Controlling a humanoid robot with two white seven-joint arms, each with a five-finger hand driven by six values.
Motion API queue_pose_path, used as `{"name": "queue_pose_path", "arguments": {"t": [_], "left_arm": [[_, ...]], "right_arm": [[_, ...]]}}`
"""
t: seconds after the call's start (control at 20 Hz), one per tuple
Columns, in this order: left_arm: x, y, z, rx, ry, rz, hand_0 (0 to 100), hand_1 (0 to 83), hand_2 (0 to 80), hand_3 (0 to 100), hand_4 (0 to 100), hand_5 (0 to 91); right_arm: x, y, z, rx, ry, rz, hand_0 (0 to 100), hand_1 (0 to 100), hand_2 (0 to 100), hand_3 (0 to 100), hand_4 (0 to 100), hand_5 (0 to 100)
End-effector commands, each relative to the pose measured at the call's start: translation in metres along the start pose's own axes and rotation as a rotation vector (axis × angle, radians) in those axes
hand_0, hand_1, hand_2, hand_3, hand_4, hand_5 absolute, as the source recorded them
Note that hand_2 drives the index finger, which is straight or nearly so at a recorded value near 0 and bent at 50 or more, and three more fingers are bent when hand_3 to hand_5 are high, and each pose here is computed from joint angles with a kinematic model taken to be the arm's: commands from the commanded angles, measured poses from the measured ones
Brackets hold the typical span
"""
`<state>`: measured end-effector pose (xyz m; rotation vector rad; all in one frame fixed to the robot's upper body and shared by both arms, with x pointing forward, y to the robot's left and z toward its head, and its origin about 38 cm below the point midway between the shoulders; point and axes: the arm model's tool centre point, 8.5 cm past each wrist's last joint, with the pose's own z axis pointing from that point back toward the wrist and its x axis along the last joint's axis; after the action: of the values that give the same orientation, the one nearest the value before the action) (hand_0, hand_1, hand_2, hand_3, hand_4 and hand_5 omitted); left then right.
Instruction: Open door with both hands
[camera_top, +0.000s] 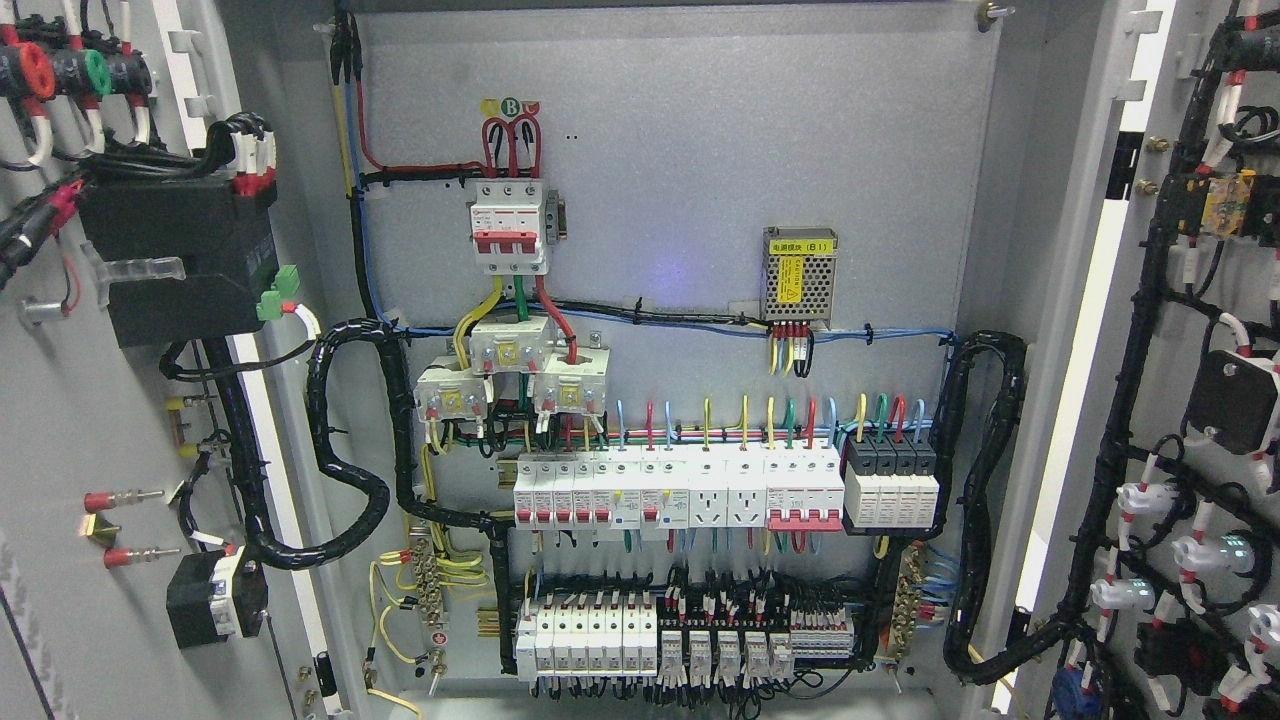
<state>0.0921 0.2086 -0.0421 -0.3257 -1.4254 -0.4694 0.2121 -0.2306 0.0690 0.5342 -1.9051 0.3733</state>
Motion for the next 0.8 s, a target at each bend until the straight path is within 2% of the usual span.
{"name": "queue_pose_path", "arguments": {"t": [0.0,0.25,0.45,0.75], "left_arm": [[0.071,0.037,-0.019,0.058,-0.233,-0.062,0,0.0,0.0,0,3,0.0],[0.094,0.068,-0.025,0.152,-0.334,-0.04,0,0.0,0.0,0,3,0.0],[0.11,0.076,-0.025,0.166,-0.43,-0.054,0,0.0,0.0,0,3,0.0],[0.138,0.08,-0.034,0.159,-0.573,-0.098,0,0.0,0.0,0,3,0.0]], "right_arm": [[0.042,-0.029,0.005,0.03,-0.041,0.118,0,0,0,0,0,0],[0.068,-0.034,-0.005,0.032,-0.115,0.158,0,0,0,0,0,0],[0.084,-0.028,-0.013,0.052,-0.171,0.162,0,0,0,0,0,0],[0.101,-0.036,-0.02,0.042,-0.234,0.208,0,0,0,0,0,0]]}}
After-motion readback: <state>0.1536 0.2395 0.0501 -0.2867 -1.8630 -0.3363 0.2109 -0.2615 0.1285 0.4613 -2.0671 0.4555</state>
